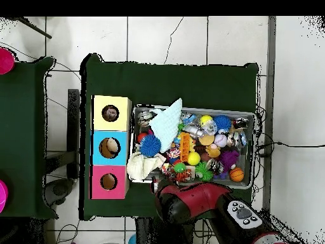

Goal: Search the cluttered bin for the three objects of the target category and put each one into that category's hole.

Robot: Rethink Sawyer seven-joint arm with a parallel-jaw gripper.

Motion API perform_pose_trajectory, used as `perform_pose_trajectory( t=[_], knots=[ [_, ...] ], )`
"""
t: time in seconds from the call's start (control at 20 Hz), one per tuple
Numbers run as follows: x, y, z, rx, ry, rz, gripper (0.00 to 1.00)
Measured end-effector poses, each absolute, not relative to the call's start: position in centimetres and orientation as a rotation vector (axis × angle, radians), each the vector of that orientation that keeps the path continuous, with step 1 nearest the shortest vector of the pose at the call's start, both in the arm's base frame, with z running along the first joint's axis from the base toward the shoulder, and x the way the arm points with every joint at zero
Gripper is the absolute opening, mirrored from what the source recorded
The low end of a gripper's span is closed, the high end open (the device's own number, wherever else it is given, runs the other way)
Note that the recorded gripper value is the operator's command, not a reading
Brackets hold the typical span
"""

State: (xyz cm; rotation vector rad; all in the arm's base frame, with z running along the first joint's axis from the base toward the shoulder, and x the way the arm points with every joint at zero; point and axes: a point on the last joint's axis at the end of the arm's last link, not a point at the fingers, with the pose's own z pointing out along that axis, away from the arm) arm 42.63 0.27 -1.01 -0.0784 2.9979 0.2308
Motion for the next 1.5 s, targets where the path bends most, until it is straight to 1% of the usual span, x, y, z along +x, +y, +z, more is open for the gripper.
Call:
perform_pose_trajectory(
  t=[0.7, 1.25, 1.3, 1.5],
  knots=[
    [42.4, -1.4, -1.7, 0.005, 3.003, 0.255, 1.00],
    [42.4, -1.7, -2.0, 0.015, 3.004, 0.257, 1.00],
    [42.4, -1.7, -2.0, 0.016, 3.004, 0.257, 0.00],
    [42.4, -1.9, -2.0, 0.022, 3.004, 0.255, 0.00]
  ],
)
